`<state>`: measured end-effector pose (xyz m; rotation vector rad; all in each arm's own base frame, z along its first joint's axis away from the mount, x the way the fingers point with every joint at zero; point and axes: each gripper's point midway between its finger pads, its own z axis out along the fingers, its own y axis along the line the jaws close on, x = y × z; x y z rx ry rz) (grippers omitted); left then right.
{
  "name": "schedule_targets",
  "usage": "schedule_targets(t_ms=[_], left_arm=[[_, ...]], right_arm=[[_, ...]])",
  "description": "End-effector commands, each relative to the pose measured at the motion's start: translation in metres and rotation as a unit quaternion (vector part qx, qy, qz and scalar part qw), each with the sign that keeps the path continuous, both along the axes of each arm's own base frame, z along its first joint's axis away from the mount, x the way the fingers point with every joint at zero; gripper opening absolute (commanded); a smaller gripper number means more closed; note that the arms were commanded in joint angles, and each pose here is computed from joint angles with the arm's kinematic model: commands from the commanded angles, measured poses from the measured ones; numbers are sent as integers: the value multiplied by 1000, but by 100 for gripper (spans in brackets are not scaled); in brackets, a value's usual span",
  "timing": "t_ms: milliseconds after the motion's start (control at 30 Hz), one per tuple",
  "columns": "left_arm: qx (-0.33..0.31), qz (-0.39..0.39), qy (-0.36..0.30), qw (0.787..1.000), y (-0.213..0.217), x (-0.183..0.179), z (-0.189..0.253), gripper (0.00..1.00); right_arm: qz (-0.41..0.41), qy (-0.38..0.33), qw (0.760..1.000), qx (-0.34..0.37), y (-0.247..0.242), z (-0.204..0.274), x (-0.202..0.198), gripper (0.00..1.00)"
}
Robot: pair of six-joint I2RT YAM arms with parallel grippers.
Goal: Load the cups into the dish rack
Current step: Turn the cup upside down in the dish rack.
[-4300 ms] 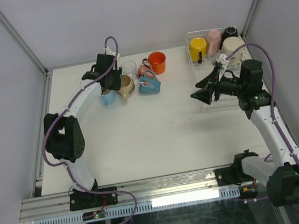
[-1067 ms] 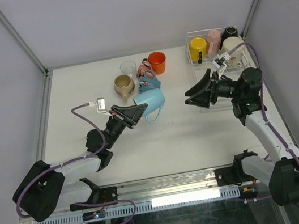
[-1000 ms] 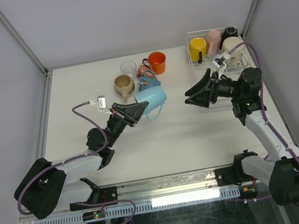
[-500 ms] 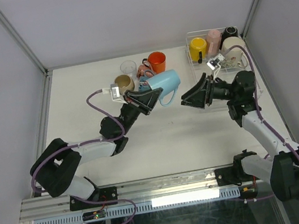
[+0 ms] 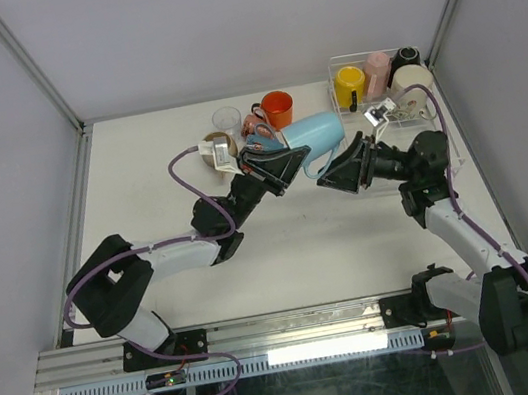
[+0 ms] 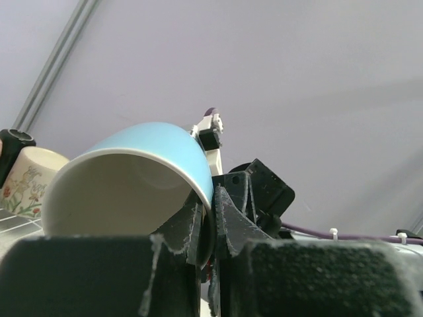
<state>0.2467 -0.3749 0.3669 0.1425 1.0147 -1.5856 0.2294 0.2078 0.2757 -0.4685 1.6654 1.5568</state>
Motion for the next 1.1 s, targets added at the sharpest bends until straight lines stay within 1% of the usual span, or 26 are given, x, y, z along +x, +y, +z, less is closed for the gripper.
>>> schedule_targets(t_ms=[0, 33, 200, 433, 533, 667, 733, 867, 1067], left_arm=[[-160, -13, -123, 979, 41, -45, 90, 0], [-162, -15, -123, 979, 41, -46, 91, 0], [-169, -27, -118, 978, 37, -51, 94, 0], [-173, -40, -113, 978, 30, -55, 95, 0], [-173, -46, -109, 978, 27, -56, 93, 0], [-176, -50, -106, 977, 26, -57, 94, 0], [-176, -54, -102, 978, 25, -57, 93, 0], [-175, -57, -97, 978, 23, -56, 90, 0], [-175, -57, -96, 978, 22, -56, 90, 0]], right_arm=[[-9, -42, 999, 22, 0, 21, -3, 69], [-11, -39, 999, 31, 0, 23, -4, 69], [-22, -73, 994, 77, -3, 39, -14, 71], [-27, -66, 993, 98, -4, 46, -17, 70], [-29, -54, 993, 102, -4, 46, -15, 71], [-45, -8, 994, 104, -5, 42, -6, 70], [-49, 1, 993, 106, -5, 42, -5, 70], [-49, -6, 992, 117, -6, 44, -7, 66], [-47, -17, 992, 117, -6, 44, -8, 55]])
